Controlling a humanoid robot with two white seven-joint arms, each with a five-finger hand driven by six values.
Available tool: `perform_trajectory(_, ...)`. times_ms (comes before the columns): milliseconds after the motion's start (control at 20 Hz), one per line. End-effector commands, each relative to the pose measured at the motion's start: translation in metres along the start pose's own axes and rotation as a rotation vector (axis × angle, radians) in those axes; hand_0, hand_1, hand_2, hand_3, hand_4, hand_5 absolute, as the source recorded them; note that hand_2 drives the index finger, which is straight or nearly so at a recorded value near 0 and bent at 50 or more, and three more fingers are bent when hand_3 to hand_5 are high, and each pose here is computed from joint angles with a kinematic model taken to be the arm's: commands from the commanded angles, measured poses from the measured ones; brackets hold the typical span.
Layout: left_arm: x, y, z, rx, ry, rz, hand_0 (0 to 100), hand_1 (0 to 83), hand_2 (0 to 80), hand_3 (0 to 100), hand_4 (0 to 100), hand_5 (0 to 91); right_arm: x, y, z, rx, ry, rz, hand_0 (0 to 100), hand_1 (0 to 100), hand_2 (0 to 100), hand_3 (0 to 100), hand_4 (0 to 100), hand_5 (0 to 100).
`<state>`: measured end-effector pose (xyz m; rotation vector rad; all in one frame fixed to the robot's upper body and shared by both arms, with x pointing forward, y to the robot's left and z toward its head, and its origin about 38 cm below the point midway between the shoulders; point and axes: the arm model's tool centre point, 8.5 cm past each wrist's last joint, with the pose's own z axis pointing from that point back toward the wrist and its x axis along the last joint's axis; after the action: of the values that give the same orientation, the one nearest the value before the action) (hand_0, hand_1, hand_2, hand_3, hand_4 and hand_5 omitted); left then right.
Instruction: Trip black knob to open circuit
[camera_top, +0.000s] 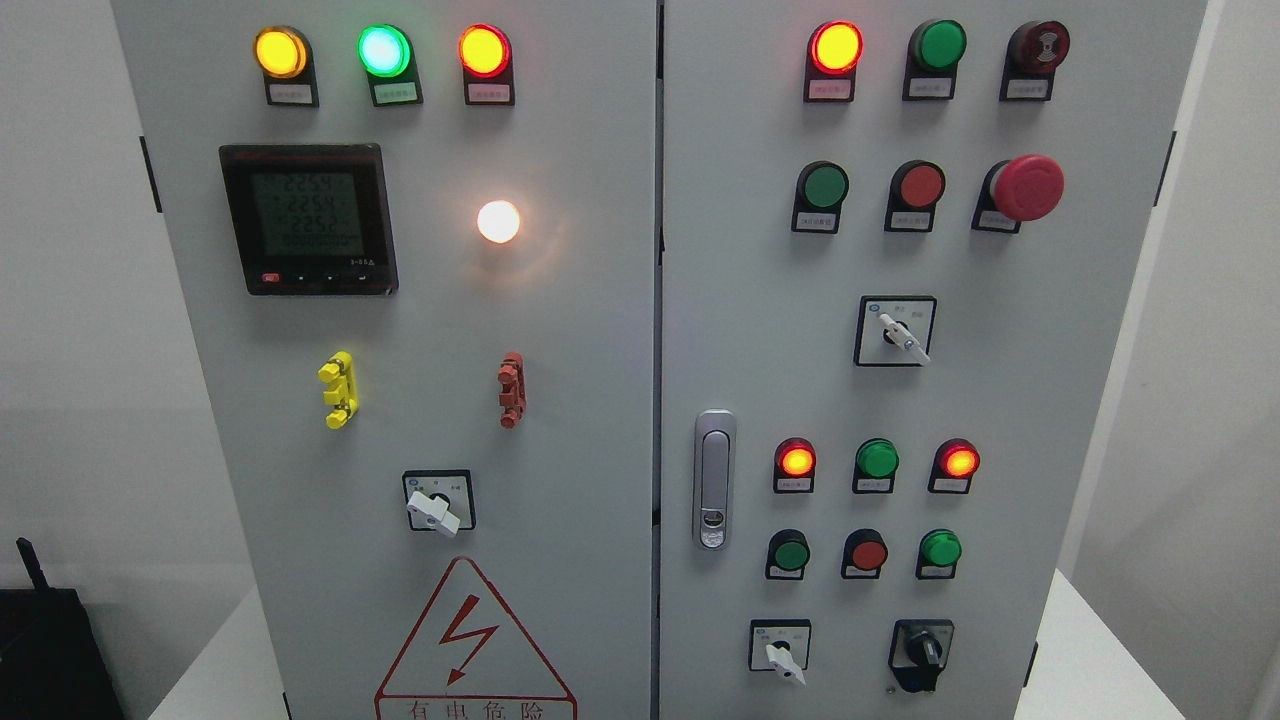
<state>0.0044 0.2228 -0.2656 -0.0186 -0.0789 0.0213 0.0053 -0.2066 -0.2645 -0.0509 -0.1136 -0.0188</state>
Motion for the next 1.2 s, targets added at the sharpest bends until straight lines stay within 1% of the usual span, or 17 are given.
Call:
perform_trajectory(0, 0.003, -0.001, 0.000, -0.001, -0.006, 0.003, 12, 38.9, 0.0, 0, 0, 0.0, -0.001, 0.002, 0.000, -0.002, -0.006, 0.004, 0, 20, 0, 0, 0, 0)
perform_trajectory(450, 0.002, -0.001, 0.000, -0.001, -0.005, 0.004, 12, 38.9, 0.0, 0, 0, 0.0, -0.003, 0.002, 0.001, 0.000, -0.008, 0.005, 0, 20, 0, 0, 0, 0)
perform_trajectory(650, 0.002, -0.001, 0.000, -0.001, -0.005, 0.004, 12, 38.9, 0.0, 0, 0, 0.0, -0.002, 0.006, 0.001, 0.007, -0.023, 0.001, 0, 20, 0, 0, 0, 0)
perform_trajectory(800, 0.002, -0.001, 0.000, -0.001, -0.005, 0.004, 12, 38.9, 0.0, 0, 0, 0.0, 0.001, 0.008, 0.001, 0.010, -0.056, -0.009, 0, 19, 0, 0, 0, 0)
perform_trajectory(900, 0.002, -0.001, 0.000, -0.001, -0.003, 0.004, 12, 38.9, 0.0, 0, 0, 0.0, -0.004, 0.008, 0.002, 0.009, -0.058, -0.016, 0, 18, 0, 0, 0, 0)
perform_trajectory(1150, 0.002, -0.001, 0.000, -0.001, -0.005, 0.004, 12, 38.9, 0.0, 0, 0, 0.0, 0.011, 0.009, 0.005, 0.009, -0.145, -0.029, 0, 16, 0, 0, 0, 0)
